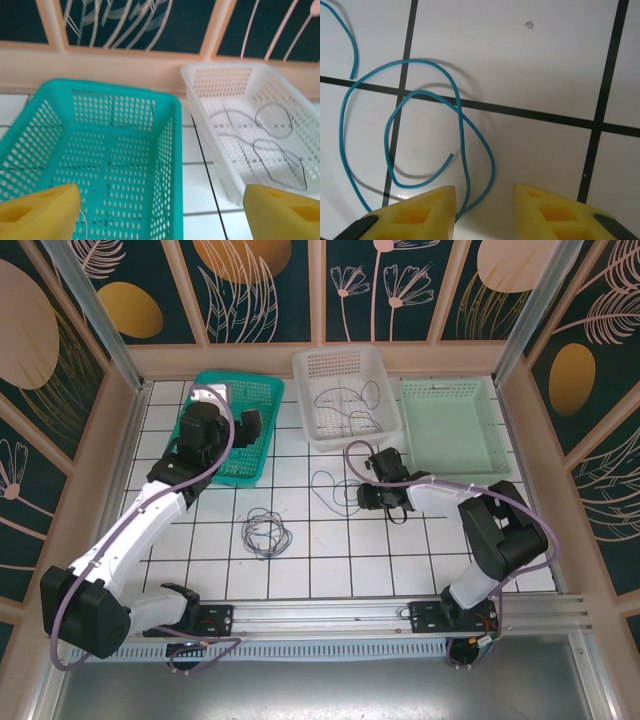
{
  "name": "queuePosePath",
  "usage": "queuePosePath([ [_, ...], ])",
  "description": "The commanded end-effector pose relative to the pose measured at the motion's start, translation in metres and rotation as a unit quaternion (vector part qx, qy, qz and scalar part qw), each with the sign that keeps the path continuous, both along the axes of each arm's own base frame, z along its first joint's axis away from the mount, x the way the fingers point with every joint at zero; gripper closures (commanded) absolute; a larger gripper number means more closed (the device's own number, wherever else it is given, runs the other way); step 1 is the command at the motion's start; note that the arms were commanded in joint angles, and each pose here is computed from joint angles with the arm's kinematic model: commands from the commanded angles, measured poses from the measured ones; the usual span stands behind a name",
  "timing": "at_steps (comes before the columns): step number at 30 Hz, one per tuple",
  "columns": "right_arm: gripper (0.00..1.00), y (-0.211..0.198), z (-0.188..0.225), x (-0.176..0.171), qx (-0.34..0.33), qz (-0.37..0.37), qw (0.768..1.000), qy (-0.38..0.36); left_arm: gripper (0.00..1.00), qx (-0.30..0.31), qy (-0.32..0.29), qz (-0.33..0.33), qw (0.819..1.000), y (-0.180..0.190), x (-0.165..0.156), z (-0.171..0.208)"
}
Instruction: Untangle the cables
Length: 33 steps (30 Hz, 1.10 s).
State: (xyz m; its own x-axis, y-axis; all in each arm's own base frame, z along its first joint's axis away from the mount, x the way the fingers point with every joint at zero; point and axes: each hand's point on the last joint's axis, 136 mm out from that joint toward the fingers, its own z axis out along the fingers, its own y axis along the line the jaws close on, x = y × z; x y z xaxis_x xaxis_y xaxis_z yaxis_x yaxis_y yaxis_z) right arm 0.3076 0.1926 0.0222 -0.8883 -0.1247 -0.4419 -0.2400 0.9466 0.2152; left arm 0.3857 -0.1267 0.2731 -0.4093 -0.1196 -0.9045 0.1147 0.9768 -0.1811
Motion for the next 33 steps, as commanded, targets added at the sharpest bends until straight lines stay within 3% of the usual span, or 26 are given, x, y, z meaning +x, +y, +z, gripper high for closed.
queuePosePath([
  [1,0.65,0.003,0.006,0.010,-0.018,0.009,1.000,-0.011,0.16,-0.012,0.019,-0.011,1.000,-0.009,-0.002,-0.017],
  [20,0.73,0.006,-0.008,0.013,-0.079,0.021,0.997,-0.006,0.16,-0.015,0.030,-0.015,0.999,-0.007,-0.014,-0.029],
  [24,0.92,0.014,-0.008,0.012,-0.062,0.031,0.998,-0.002,0.16,-0.022,0.033,-0.021,0.999,-0.010,-0.014,-0.031],
  [26,1.00,0.015,-0.001,0.013,-0.052,0.029,0.998,-0.017,0.17,-0.028,0.038,-0.027,0.999,-0.013,-0.015,-0.034],
  [33,1.00,0.017,0.069,0.016,0.021,0.022,0.992,-0.120,0.20,-0.046,0.052,-0.107,0.992,-0.058,-0.029,-0.049],
])
